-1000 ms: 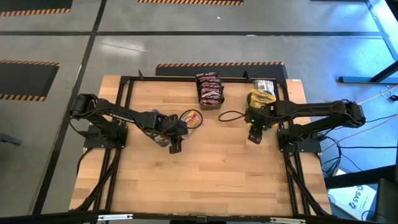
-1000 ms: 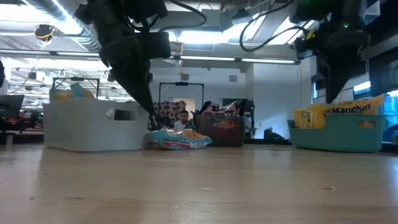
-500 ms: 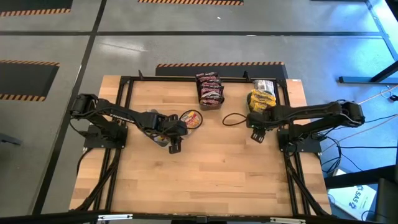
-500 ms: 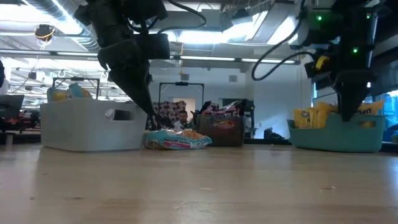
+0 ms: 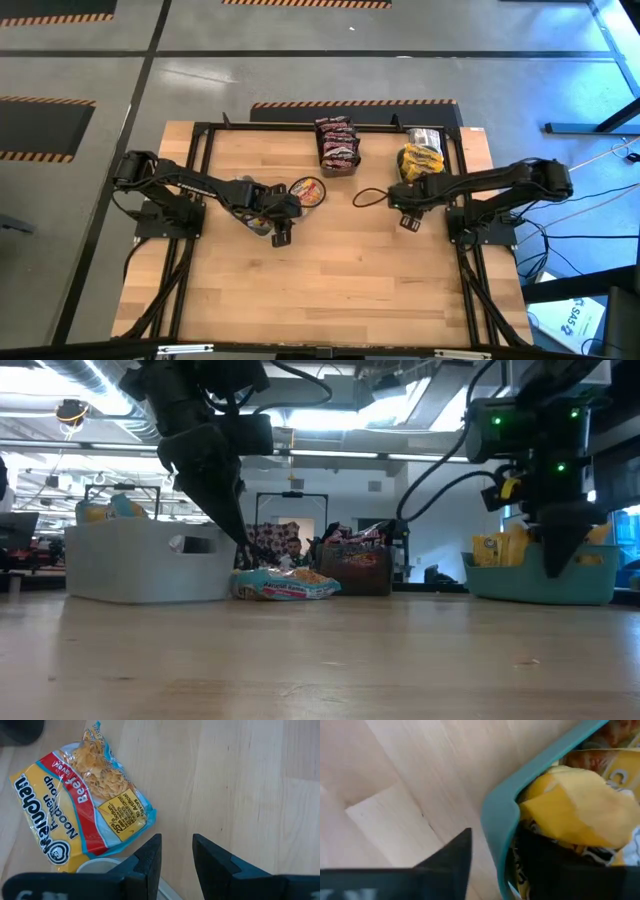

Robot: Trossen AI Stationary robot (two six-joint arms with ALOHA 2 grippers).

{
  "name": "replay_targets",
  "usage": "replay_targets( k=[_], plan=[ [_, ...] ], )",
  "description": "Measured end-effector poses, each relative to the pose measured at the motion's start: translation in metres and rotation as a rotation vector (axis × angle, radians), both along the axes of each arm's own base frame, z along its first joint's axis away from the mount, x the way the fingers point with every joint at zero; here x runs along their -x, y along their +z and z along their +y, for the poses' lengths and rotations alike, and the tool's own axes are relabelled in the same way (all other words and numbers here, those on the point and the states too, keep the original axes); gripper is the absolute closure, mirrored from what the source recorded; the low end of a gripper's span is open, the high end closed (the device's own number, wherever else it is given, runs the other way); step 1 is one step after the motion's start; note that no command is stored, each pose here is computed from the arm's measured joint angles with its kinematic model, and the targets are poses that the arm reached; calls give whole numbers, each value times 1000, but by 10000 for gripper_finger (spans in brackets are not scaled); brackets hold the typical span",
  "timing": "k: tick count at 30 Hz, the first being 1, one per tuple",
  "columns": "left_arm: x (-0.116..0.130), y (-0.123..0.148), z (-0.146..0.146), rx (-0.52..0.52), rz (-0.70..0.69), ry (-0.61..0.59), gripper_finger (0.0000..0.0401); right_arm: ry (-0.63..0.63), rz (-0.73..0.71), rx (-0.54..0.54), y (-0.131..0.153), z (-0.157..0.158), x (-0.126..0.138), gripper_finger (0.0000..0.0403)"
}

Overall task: Sort Maruchan noodles
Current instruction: Adjust the blue bin

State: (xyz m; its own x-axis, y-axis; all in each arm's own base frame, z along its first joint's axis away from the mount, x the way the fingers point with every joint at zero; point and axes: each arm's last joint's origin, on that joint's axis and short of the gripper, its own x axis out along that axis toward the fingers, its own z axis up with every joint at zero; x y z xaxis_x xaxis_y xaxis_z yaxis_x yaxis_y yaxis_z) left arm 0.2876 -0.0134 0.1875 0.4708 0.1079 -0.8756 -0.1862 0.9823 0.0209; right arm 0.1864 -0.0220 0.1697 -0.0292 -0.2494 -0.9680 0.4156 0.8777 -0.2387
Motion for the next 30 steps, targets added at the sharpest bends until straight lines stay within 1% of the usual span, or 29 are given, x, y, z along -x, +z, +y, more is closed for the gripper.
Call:
replay_targets(
  k=[3,6,10,13,18,22,26,30],
  plan=[
    [0,0,0,0,0,0,296,11,-19,-9,-1,0,-3,295],
    [0,0,0,-1,0,0,296,22,-55,-26,0,0,-7,335],
    [-1,2,0,-3,-1,2,296,27,-121,-44,7,0,-16,375],
    [-3,5,-1,0,-8,-2,296,32,-186,-76,13,1,-24,396],
    [-6,9,-2,2,-26,-6,296,53,-311,-126,16,2,-37,395],
    [-6,9,-2,2,-26,-5,296,66,-350,-132,12,1,-46,399],
    [-6,10,-2,2,-26,-5,296,60,-327,-116,7,1,-48,398],
    [-4,9,-2,11,-11,13,296,-13,-283,-124,8,1,-41,396]
  ],
)
